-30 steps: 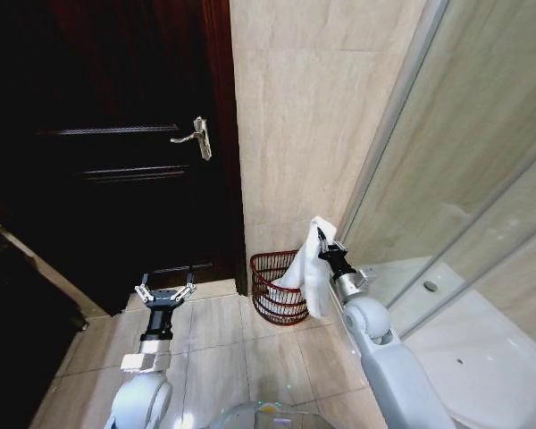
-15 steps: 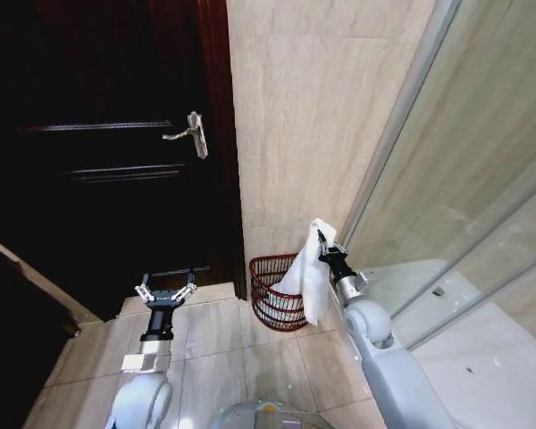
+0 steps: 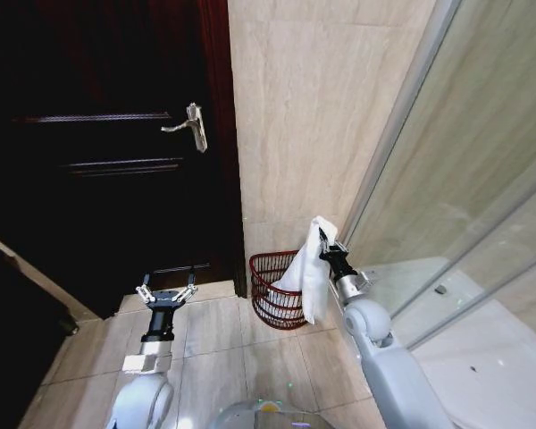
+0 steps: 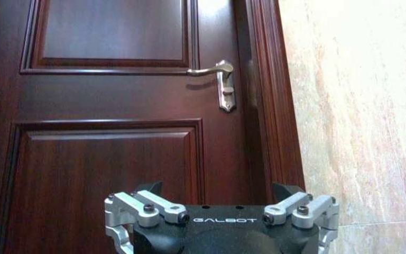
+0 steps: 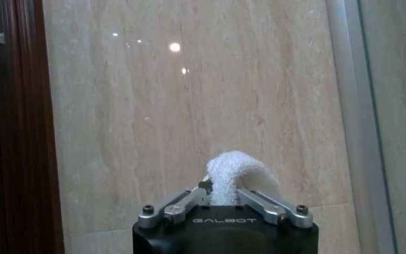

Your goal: Discard the used towel into the hamper.

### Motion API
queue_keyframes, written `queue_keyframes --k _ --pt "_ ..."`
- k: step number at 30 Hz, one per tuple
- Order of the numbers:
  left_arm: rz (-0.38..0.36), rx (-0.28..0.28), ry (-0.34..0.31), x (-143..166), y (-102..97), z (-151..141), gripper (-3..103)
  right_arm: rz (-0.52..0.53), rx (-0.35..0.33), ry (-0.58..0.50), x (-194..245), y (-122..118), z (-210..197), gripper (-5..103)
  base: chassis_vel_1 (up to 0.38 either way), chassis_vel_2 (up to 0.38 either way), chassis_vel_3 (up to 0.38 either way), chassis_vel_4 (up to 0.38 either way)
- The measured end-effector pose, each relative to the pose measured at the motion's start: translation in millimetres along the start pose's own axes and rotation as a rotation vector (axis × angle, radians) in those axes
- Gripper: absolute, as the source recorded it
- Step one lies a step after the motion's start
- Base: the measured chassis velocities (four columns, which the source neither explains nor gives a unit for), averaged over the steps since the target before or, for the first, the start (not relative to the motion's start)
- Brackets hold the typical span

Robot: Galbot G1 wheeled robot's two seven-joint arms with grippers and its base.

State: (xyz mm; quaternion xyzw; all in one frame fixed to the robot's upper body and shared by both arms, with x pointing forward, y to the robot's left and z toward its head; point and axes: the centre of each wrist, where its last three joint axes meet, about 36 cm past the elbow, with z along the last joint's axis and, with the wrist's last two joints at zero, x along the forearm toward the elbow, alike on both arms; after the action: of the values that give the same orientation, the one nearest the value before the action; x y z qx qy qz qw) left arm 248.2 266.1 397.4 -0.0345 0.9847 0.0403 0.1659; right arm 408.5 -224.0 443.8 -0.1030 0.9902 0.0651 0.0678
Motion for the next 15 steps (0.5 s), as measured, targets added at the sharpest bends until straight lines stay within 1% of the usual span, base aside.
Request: queue_keyframes --k 3,4,5,8,9,11,14,15 --pt "0.0 0.0 -0.005 0.0 0.1 1.0 100 -0.001 0.003 -0.001 1.2 0.2 -0.7 4 0.0 0.0 0.0 0.0" --pt "-0.001 -0.001 -0.008 -0.2 0.3 1.9 103 -0.002 0.004 -0.003 1.7 0.6 -1.7 4 0.0 0.0 0.0 0.0" --pt "-0.002 -0.002 -0.01 -0.2 0.4 2.6 101 -0.003 0.005 -0.007 1.6 1.1 -3.3 4 0.0 0.0 0.0 0.0" --pt "-0.004 -0.002 -0.009 0.1 0.1 3.1 101 -0.005 0.005 -0.016 -0.4 2.0 -6.4 4 0.0 0.0 0.0 0.0" --pt "-0.005 -0.003 -0.007 0.9 -0.1 3.7 99 -0.005 0.005 -0.034 -5.3 2.8 -13.0 4 0.0 0.0 0.0 0.0" --pt "-0.005 -0.004 -0.006 1.6 -0.3 4.2 99 -0.005 0.005 -0.044 -7.8 2.8 -17.2 4 0.0 0.0 0.0 0.0" --pt "-0.007 -0.01 0.001 4.6 -0.6 6.2 99 -0.018 -0.001 -0.097 -23.0 1.5 -45.5 4 0.0 0.0 0.0 0.0" --pt "-0.007 -0.01 0.001 4.6 -0.6 6.2 99 -0.018 -0.001 -0.097 -23.0 1.5 -45.5 4 0.0 0.0 0.0 0.0"
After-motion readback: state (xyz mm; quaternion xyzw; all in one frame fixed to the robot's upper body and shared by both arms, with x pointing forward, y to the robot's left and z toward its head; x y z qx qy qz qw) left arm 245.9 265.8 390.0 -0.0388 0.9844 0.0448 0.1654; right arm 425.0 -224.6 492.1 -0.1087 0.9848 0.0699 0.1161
